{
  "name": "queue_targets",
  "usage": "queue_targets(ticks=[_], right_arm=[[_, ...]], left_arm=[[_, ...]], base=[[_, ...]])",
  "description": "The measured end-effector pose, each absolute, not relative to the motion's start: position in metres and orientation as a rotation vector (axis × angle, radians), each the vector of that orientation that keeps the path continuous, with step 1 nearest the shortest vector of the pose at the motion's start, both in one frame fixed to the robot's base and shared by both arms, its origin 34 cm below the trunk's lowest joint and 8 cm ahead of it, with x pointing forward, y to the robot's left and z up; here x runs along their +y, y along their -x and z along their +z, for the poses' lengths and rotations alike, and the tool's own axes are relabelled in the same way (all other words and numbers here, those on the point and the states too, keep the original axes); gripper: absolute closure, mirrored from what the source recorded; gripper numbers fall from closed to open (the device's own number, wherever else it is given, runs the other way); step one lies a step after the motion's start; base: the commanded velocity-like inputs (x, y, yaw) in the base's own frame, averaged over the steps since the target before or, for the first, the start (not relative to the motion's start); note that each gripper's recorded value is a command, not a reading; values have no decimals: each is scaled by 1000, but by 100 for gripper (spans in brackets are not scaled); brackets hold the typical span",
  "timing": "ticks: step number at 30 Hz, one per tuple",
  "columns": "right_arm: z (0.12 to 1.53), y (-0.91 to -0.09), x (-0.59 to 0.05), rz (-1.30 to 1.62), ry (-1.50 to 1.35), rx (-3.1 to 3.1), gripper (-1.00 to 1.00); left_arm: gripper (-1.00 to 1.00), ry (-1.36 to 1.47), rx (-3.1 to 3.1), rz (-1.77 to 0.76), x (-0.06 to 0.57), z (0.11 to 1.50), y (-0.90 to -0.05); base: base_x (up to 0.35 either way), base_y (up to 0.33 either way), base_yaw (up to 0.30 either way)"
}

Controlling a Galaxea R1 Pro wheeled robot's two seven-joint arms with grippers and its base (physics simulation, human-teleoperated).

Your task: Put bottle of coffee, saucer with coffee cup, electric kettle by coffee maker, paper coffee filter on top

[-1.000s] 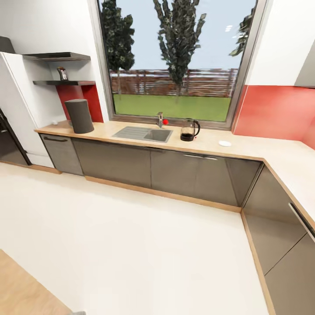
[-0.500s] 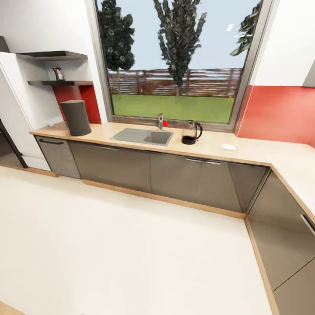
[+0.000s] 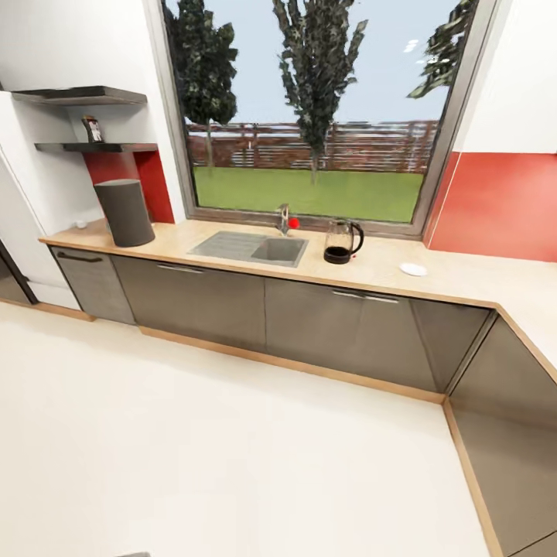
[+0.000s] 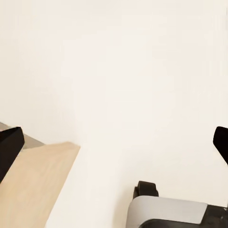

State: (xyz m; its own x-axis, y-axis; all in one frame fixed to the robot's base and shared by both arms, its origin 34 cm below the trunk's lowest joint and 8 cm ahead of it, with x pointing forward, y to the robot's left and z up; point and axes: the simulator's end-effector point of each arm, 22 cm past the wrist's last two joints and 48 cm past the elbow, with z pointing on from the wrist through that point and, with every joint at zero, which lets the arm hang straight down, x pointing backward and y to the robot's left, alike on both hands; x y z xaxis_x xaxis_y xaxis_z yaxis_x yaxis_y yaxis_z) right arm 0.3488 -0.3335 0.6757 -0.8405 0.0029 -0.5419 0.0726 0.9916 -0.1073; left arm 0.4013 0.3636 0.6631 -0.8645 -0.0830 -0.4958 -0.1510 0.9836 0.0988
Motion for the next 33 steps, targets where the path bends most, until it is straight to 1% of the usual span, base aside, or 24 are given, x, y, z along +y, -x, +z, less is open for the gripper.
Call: queue_targets(ticks=[9, 15, 21, 33], right_arm=[[675, -348, -333, -162, -51, 2568, -100], [676, -350, -333, -162, -52, 2562, -100], [678, -352, -333, -162, -53, 2555, -100], [681, -355, -332, -159, -51, 2544, -100]], left_arm=[[-100, 163, 2588, 183, 364, 667, -407], [-100, 164, 2582, 183, 364, 668, -409], [-100, 164, 2575, 182, 364, 670, -412], [-100, 166, 2561, 183, 365, 674, -416]], base=[[338, 0, 5], [338, 0, 89], [338, 0, 132], [338, 0, 186]])
